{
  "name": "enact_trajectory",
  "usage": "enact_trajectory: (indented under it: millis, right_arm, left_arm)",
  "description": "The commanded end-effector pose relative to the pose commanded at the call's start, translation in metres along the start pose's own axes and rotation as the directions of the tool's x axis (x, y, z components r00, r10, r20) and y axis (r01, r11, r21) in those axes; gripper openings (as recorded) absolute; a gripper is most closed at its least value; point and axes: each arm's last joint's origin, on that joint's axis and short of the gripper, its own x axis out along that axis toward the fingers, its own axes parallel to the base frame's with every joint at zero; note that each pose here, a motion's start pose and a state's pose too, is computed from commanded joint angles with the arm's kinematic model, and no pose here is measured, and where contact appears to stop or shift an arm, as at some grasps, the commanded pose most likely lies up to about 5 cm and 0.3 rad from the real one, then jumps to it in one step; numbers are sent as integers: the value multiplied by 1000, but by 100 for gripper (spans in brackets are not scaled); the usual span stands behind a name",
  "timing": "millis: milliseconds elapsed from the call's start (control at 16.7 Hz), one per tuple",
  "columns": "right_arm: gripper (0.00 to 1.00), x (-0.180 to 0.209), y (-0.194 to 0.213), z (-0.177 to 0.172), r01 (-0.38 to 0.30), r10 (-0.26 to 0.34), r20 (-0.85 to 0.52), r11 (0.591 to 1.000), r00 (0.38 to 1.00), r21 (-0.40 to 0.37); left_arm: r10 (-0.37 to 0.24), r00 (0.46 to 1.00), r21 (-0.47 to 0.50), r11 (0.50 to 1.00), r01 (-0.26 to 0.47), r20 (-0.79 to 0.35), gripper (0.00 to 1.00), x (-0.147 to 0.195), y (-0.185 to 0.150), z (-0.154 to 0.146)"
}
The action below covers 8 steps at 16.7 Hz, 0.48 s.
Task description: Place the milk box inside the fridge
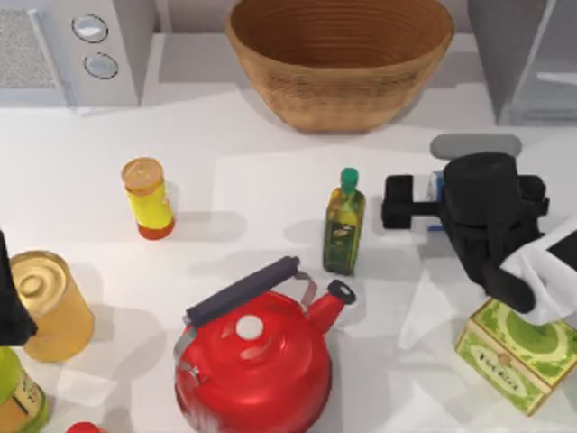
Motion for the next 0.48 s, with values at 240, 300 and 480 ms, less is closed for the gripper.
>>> enact_trajectory:
  millis: [240, 300, 480]
  right_arm:
    - [100, 0, 3, -7, 0, 0, -2, 1000, 1000, -2]
    - [100, 0, 3, -7, 0, 0, -2, 1000, 1000, -2]
    - [92, 0, 3, -7, 0, 0, -2, 1000, 1000, -2]
  left_arm:
    - [0, 1000, 0, 1000, 0, 0, 100, 0, 0, 0]
    - [0, 1000, 0, 1000, 0, 0, 100, 0, 0, 0]
    - [0, 1000, 0, 1000, 0, 0, 100, 0, 0, 0]
